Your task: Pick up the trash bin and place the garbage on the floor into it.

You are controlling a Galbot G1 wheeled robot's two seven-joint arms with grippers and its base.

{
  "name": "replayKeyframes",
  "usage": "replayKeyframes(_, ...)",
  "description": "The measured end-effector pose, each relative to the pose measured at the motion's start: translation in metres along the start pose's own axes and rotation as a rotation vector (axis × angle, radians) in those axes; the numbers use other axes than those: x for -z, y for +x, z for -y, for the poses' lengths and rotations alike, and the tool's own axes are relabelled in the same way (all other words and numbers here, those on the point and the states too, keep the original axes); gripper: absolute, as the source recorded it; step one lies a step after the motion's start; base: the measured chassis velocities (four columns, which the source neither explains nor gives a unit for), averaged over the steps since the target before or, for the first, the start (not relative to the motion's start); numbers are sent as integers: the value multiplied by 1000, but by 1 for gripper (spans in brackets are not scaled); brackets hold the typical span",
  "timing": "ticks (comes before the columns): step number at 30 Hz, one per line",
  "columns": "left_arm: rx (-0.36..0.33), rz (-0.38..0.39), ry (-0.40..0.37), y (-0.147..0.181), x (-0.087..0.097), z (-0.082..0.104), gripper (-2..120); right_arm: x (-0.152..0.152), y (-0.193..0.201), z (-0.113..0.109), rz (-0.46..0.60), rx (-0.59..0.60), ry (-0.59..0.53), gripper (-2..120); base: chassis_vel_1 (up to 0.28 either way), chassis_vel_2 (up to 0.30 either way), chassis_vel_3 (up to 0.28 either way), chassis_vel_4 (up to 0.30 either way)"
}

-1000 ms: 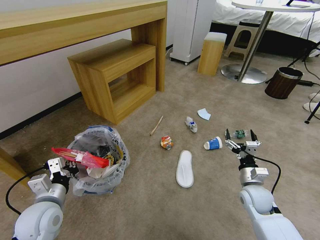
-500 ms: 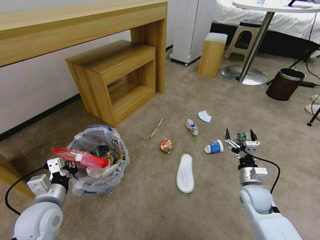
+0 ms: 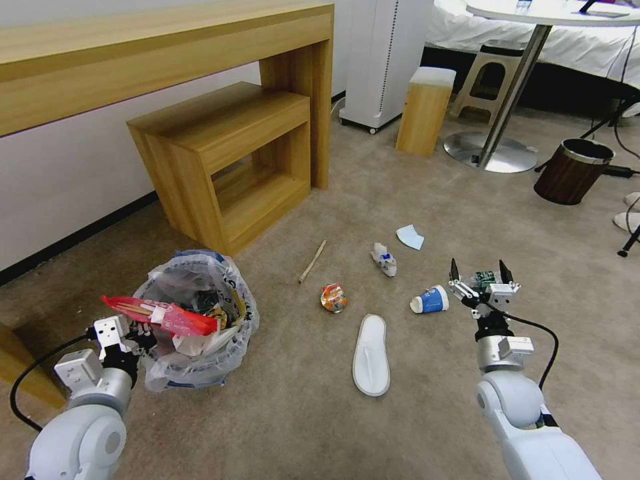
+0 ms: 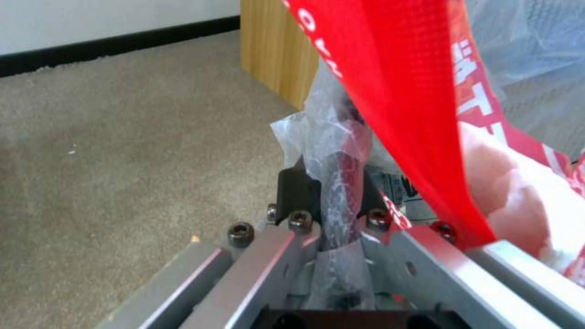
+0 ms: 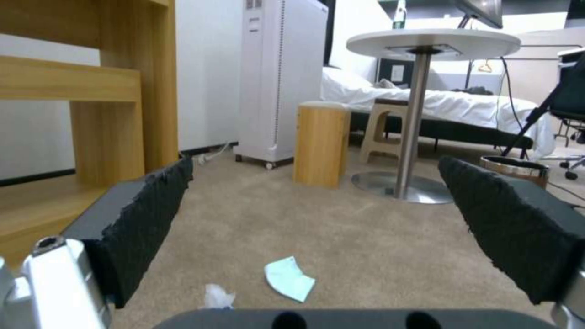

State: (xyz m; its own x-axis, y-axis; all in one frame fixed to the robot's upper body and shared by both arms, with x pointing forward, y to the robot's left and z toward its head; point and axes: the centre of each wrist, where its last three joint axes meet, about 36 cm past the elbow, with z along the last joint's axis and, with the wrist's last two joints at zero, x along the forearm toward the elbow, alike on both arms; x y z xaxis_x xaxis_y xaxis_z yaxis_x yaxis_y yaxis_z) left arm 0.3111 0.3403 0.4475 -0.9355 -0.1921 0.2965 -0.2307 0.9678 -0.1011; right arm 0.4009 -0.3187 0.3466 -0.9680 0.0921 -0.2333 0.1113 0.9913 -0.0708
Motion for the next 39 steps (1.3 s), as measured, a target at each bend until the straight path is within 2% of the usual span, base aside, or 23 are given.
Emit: replayKeyframes(39,0,7,-4,-1,0,0,0,-4,2,2,3,-3,9,100,-40,40,39,-40)
